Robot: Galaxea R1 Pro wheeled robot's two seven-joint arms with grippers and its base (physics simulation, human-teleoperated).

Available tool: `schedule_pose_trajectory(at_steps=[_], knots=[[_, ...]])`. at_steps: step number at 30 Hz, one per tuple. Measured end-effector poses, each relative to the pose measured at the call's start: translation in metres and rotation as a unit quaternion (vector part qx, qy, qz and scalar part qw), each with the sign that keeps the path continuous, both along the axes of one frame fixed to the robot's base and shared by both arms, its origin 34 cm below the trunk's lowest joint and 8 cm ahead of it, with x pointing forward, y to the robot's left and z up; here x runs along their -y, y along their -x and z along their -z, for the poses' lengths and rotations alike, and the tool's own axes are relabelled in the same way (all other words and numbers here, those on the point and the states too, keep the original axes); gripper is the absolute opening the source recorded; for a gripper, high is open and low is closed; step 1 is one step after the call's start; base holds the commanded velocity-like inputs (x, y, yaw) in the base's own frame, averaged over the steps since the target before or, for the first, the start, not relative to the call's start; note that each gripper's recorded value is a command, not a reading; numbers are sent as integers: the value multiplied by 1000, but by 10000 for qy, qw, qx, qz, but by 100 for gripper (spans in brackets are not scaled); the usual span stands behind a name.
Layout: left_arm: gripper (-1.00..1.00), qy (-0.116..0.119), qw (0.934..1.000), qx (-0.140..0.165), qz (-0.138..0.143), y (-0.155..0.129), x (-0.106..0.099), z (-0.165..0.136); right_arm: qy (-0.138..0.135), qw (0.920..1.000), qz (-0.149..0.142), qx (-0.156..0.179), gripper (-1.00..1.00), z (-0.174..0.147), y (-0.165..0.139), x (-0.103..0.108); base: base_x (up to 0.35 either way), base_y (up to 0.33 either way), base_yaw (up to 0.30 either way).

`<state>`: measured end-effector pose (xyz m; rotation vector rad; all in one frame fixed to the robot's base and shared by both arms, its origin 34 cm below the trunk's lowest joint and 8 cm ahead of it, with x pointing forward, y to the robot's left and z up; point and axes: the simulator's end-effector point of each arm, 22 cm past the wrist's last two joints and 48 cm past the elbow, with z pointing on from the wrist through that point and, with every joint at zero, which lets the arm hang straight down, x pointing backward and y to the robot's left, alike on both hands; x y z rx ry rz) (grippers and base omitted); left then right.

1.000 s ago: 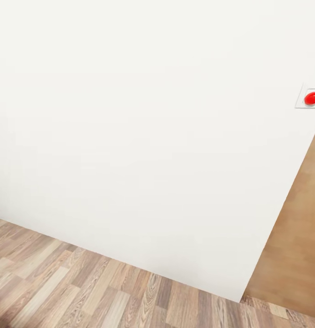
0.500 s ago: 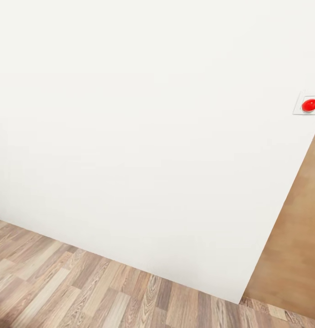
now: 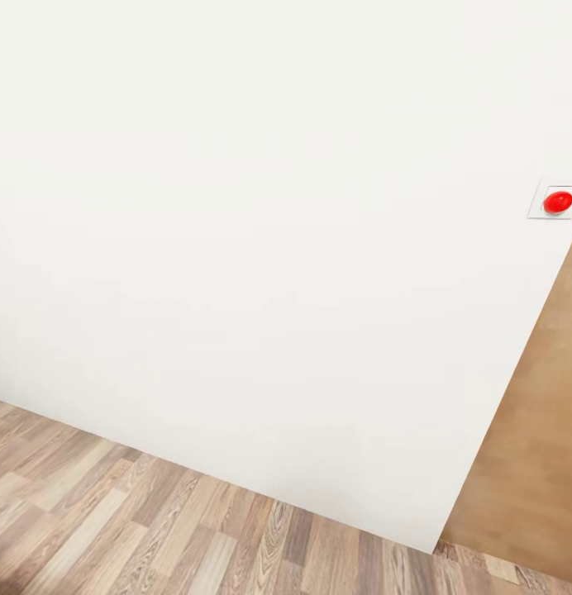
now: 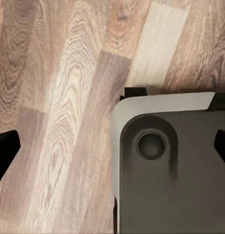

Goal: Put all the toys in the child's room - the three board games (two on the bed and one on the table), the two jigsaw puzzles on the table, and the tennis ball on the table - inside the toy box on the table in the child's room.

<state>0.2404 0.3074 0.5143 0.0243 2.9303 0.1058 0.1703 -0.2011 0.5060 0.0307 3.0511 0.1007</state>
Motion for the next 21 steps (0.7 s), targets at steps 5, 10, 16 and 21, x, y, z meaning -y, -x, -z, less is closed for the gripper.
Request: schedule_pose_trajectory(at_steps=[5,10,16,21], knots=[[100,-181,9993,340,-34,-49,-29,-17,-44,9998,154,126,100,-11,-60,-9,0,0,0],[100,-278,9965,778,-98,-113,-46,-39,78,9965,834,74,100,-32,-141,6,0,0,0],[100,-289,9950,945,-109,-134,-48,-54,202,9933,1118,226,100,-48,-174,15,0,0,0],[100,-284,9924,1193,-72,-147,-47,-66,256,9908,1171,627,100,-58,-192,17,0,0,0]])
